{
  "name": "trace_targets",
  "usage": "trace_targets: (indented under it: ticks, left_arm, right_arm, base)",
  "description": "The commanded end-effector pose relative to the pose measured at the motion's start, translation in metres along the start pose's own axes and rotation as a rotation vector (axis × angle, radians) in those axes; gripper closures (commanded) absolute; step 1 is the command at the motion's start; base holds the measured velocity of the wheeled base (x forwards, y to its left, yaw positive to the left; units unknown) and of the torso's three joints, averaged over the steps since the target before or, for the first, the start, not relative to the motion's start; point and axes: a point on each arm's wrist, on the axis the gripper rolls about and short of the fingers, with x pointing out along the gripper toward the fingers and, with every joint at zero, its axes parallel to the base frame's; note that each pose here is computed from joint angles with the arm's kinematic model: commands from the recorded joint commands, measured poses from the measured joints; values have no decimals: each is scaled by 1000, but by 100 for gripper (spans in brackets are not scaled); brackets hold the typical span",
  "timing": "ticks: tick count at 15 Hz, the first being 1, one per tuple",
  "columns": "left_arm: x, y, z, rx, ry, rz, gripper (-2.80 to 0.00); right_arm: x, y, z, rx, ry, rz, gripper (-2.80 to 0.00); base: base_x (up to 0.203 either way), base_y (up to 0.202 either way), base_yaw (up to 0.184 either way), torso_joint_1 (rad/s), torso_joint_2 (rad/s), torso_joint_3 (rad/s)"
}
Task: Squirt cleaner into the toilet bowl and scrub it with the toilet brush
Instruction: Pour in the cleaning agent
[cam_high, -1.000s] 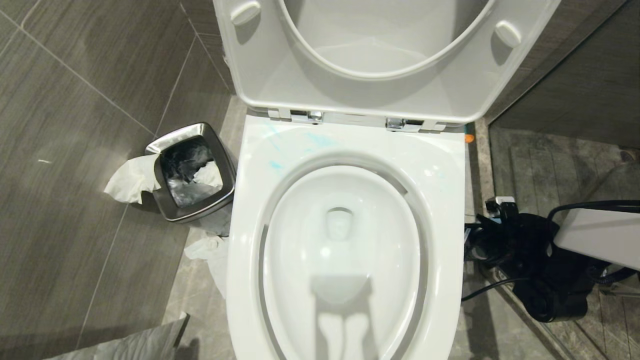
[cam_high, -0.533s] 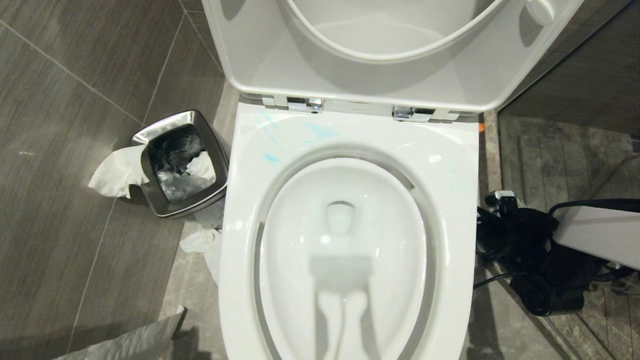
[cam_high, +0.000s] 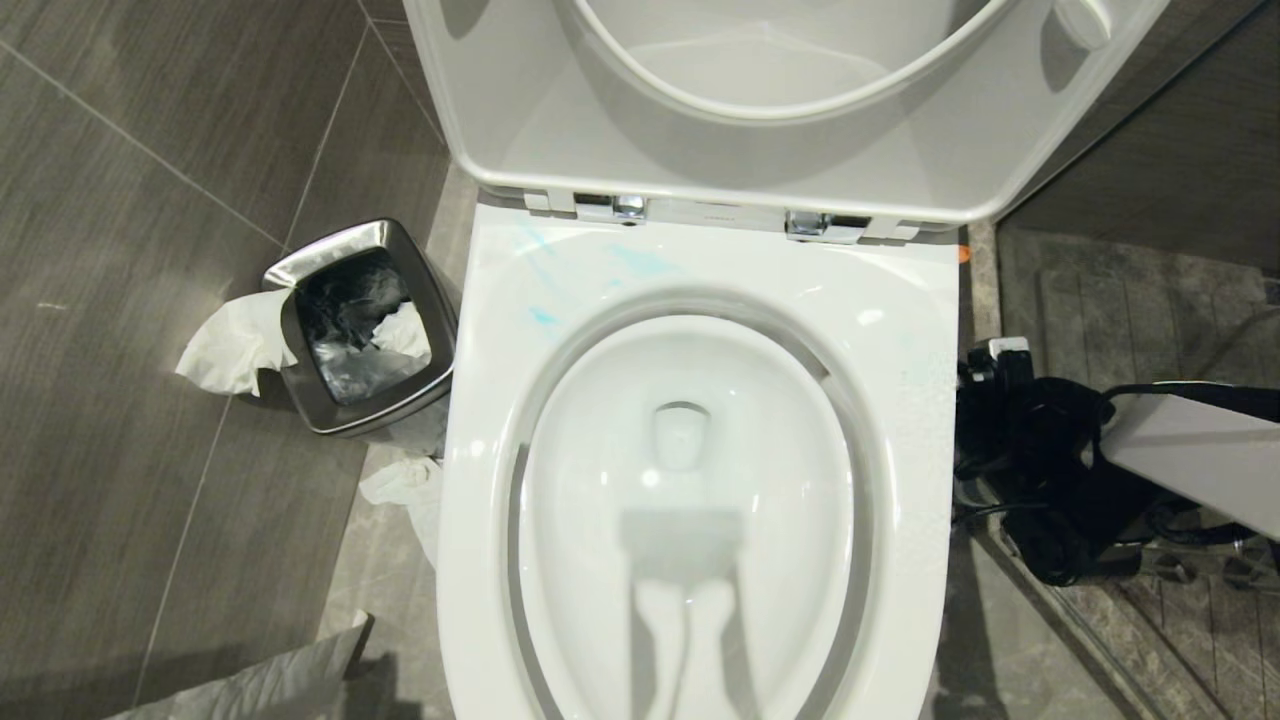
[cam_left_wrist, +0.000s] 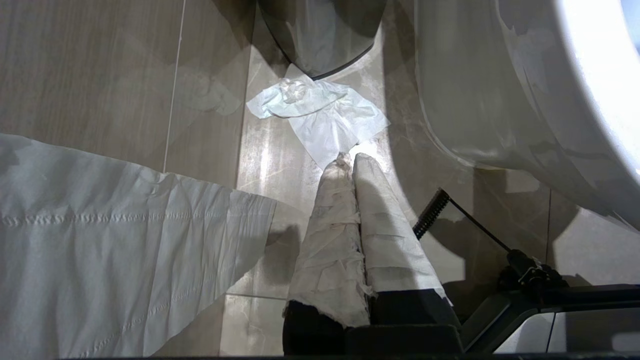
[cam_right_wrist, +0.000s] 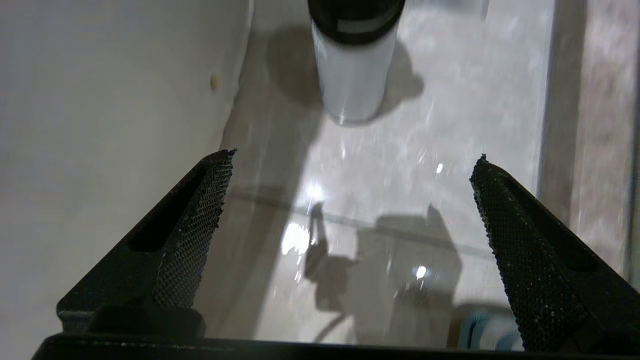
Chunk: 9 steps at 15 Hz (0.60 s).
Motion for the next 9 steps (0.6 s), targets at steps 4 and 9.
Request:
trace_targets:
  ticks: [4, 9]
  left_arm:
    - [0, 0, 0, 0, 0, 0, 0]
    - [0, 0, 0, 0, 3, 0, 0]
  right_arm:
    - [22, -2, -9, -61, -61, -8, -280]
    - [48, -5, -20, -148, -137, -9, -280]
  base:
    - [0, 0, 0, 0, 0, 0]
    - [0, 0, 0, 0, 0, 0]
